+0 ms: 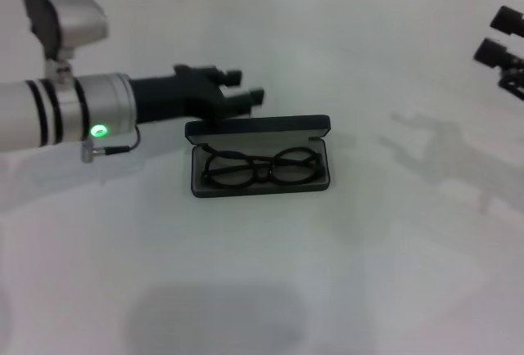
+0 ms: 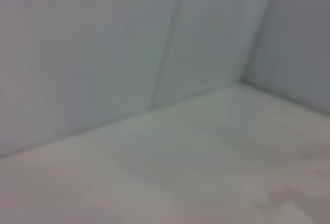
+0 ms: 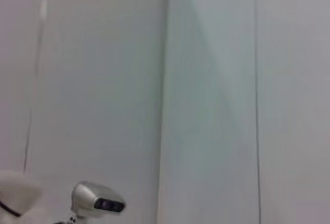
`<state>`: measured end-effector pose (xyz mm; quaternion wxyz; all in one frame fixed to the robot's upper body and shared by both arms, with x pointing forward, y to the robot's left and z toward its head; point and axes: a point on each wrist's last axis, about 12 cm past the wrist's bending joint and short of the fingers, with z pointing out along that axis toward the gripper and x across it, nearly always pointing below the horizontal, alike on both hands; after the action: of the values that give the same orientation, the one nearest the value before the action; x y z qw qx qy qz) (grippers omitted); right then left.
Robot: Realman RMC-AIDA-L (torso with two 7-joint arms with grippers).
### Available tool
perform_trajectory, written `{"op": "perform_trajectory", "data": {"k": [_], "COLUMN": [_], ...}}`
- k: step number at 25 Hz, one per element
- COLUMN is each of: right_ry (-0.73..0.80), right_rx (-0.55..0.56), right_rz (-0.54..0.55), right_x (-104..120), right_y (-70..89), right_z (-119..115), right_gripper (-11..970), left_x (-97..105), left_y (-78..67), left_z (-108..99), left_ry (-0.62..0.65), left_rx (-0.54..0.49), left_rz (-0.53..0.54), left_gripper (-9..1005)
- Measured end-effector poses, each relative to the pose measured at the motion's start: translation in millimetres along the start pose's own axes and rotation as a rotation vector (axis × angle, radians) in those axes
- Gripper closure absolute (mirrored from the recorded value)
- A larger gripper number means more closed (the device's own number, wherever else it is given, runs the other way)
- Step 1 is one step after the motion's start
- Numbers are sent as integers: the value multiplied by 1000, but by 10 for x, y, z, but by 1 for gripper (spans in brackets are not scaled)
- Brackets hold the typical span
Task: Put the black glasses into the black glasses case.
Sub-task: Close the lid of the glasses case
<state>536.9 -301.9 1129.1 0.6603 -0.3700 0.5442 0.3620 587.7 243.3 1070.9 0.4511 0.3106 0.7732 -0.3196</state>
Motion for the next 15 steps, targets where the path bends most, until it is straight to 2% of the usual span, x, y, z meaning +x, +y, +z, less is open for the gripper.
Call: {"op": "perform_trajectory", "data": {"k": [6,15], "right_ry": [35,55], "right_rx": [-11,-2], "right_rz": [2,0], "right_x": [36,56], "right_y": [-29,-53], "right_z": [97,134], "right_gripper": [486,395], "left_x": [67,205], "left_y": [-125,-171], "left_z": [103,52], "left_ry": [92,87], "left_rx": [77,85], "left_rz": [105,182], "left_gripper": [461,462]}}
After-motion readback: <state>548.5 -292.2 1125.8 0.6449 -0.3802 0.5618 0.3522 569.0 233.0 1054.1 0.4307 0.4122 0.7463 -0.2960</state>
